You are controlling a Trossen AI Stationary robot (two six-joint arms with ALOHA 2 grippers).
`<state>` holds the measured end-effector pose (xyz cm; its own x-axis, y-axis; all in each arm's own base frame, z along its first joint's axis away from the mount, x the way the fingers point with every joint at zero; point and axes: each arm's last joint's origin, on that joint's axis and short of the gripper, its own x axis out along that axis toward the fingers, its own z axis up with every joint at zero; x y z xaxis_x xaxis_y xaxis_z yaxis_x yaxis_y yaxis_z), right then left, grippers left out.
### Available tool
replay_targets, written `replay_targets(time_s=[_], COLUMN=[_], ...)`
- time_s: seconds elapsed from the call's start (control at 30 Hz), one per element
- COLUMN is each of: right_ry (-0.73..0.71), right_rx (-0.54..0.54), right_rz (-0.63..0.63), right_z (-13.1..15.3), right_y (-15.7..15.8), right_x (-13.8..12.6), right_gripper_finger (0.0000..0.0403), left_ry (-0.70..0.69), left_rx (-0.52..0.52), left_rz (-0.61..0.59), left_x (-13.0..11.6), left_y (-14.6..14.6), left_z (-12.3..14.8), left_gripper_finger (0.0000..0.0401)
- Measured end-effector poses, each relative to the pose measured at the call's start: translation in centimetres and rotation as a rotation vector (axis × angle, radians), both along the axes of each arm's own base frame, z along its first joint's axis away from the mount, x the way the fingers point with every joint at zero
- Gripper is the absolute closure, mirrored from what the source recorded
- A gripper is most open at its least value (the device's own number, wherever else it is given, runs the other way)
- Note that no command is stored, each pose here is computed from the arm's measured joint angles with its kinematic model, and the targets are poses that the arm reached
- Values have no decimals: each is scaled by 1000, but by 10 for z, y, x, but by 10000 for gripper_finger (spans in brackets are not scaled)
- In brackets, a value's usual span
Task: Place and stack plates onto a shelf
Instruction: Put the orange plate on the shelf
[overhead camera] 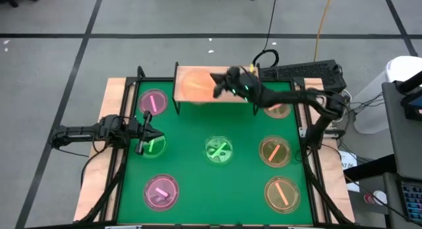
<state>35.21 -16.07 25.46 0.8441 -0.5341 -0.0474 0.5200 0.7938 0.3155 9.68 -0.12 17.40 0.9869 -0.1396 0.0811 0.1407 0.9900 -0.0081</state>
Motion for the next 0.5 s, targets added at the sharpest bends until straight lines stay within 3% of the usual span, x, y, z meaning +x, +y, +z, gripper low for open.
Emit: replay_targets(time_s=[0.17,0.37,0.5], right_ry=[49,124,158], right_rx=[58,67,55], right_rz=[24,15,-14], right_z=[-9,-39,-47], right_y=[-38,-46,-48], right_x=[17,26,27], right_gripper_finger=[403,401,377], left_ry=[0,0,0], left_rx=[0,0,0], left_rz=[0,0,0], left_x=[0,0,0], left_y=[0,0,0], left_z=[0,0,0], left_gripper_finger=[387,387,387])
